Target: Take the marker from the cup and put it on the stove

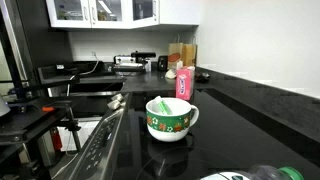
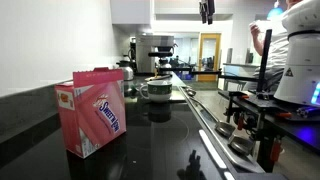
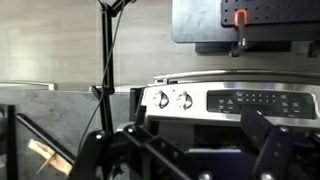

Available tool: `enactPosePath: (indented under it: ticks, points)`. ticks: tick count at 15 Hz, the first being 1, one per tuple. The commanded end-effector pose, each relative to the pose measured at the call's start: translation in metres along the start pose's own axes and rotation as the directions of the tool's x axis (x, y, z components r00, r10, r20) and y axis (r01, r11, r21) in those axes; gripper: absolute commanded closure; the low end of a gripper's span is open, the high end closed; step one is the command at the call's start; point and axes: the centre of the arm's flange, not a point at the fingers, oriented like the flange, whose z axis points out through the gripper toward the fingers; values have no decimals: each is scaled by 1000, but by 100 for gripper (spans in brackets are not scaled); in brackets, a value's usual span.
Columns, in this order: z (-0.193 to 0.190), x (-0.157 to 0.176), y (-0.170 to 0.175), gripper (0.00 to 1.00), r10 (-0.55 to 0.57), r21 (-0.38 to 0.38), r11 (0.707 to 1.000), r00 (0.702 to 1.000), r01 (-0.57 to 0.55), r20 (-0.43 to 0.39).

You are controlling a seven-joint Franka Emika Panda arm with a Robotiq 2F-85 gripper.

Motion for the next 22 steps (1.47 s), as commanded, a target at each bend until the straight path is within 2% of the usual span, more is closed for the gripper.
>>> enactPosePath:
  ticks: [1,4,5,6,8,11,13,16,19,22]
  points:
    - [0,0,0,0,0,0,1000,1000,0,-1]
    - [3,4,-2,0,8,2,1000,1000,-8,3]
    - [3,5,-5,0,66,10,998,998,-66,9]
    - [4,8,-10,0,163,20,986,987,-163,3]
    - [12,23,-24,0,268,53,962,963,-268,13]
    - [29,58,-45,0,409,111,904,911,-413,58]
    - [43,84,-50,0,493,148,853,866,-501,88]
    - [67,128,-47,0,602,210,759,787,-616,133]
    - [87,165,-42,0,695,259,646,694,-718,187]
    - [107,198,-39,0,771,281,516,582,-809,258]
